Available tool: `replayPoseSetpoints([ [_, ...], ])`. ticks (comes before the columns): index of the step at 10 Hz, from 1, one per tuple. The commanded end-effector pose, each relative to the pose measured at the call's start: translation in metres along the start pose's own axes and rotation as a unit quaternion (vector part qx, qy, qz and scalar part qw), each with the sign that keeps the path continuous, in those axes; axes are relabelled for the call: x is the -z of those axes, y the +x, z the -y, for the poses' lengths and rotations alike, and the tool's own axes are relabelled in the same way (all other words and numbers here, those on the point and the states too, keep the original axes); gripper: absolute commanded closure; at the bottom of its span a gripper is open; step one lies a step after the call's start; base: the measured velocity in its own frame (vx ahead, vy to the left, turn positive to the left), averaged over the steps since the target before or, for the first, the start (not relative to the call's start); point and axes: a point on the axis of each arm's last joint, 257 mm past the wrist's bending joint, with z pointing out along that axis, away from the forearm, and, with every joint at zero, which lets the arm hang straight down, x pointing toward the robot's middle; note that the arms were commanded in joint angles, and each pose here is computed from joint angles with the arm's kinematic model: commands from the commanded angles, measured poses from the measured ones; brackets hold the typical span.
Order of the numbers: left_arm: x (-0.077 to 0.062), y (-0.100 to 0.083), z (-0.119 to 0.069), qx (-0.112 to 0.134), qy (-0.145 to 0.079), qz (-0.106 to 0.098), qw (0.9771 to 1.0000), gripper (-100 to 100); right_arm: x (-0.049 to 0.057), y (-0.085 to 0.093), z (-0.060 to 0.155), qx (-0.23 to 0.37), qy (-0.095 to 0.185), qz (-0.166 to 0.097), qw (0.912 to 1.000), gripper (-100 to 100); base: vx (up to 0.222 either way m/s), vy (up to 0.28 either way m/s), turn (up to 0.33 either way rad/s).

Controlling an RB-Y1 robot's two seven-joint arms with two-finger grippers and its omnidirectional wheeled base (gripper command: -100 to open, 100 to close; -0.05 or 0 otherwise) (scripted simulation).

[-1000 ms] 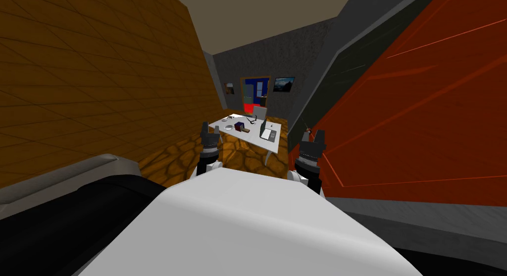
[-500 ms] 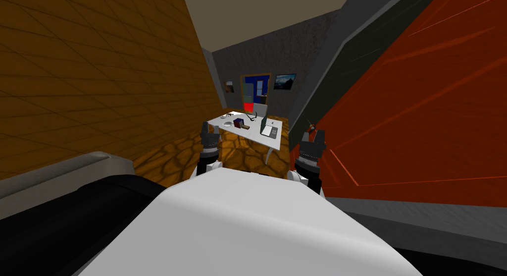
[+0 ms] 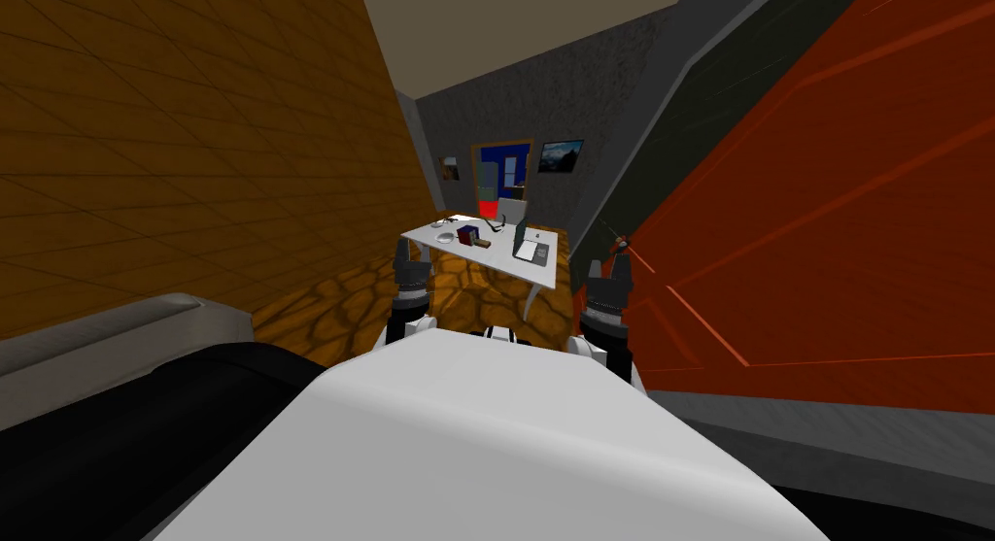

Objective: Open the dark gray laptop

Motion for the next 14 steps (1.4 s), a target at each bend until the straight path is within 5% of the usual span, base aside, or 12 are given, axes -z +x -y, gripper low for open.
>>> replayPoseSetpoints([
  [1, 0.0, 0.0, 0.0, 0.0, 0.0, 0.0, 1.0, 0, 0.002, 0.006, 0.015, 0.04, 0.019, -0.034, 0.9984, -100, 0.061, 0.087, 0.013],
  [5, 0.0, 0.0, 0.0, 0.0, 0.0, 0.0, 1.0, 0, 0.008, 0.008, 0.049, 0.123, 0.06, -0.079, 0.9873, -100, 0.064, 0.116, 0.015],
  [10, 0.0, 0.0, 0.0, 0.0, 0.0, 0.0, 1.0, 0, 0.02, -0.007, 0.102, 0.253, 0.124, -0.124, 0.9514, -100, 0.114, 0.161, 0.02],
  [11, 0.0, 0.0, 0.0, 0.0, 0.0, 0.0, 1.0, 0, 0.02, -0.007, 0.102, 0.253, 0.125, -0.124, 0.9512, -100, 0.071, 0.131, -0.002],
  [14, 0.0, 0.0, 0.0, 0.0, 0.0, 0.0, 1.0, 0, 0.03, -0.026, 0.135, 0.336, 0.166, -0.146, 0.9155, -100, 0.065, 0.138, 0.022],
])
